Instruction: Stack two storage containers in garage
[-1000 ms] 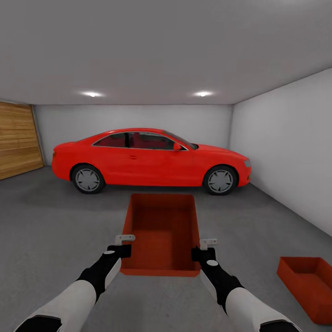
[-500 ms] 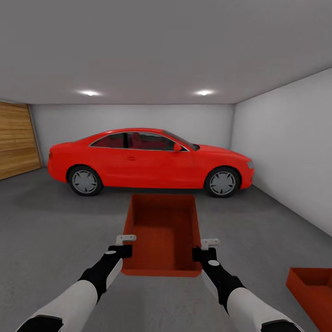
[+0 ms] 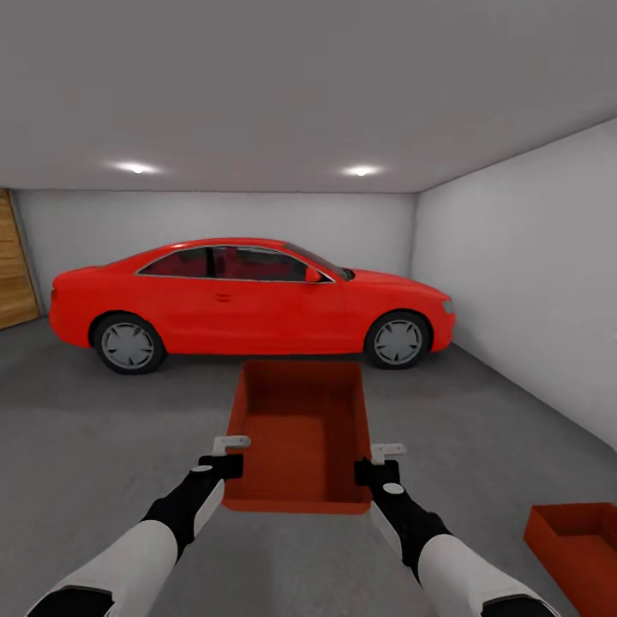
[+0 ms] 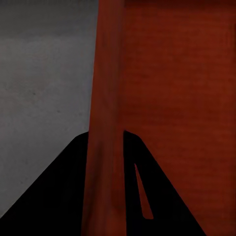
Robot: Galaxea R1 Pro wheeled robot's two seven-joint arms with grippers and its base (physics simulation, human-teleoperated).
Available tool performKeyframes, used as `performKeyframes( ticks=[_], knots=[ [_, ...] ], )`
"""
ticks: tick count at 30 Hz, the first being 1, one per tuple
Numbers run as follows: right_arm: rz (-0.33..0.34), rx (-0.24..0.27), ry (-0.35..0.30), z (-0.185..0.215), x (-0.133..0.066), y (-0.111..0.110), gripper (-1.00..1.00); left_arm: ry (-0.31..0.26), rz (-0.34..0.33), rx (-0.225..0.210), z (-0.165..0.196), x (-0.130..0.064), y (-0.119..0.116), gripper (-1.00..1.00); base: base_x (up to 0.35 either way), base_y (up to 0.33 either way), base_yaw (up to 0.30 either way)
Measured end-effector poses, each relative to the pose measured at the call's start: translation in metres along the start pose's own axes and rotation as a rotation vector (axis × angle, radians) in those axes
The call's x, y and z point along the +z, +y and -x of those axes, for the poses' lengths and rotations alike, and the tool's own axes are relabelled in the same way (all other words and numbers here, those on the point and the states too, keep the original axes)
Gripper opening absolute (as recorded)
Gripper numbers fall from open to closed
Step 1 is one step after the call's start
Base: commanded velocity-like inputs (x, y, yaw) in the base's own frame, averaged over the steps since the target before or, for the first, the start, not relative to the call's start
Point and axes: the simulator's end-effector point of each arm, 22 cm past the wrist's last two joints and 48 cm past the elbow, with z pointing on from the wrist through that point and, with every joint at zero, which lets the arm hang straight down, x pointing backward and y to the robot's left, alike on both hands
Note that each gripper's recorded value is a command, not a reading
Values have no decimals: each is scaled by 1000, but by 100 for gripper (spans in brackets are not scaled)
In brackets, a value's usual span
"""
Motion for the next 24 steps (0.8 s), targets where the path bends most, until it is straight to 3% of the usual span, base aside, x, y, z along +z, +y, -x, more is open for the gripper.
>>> performKeyframes(
  ticks=[24],
  knots=[
    [2, 2, 4, -2, 1, -1, -100, 4, 2, 3, -1, 0, -1, -100, 6, 0, -287]
  ],
)
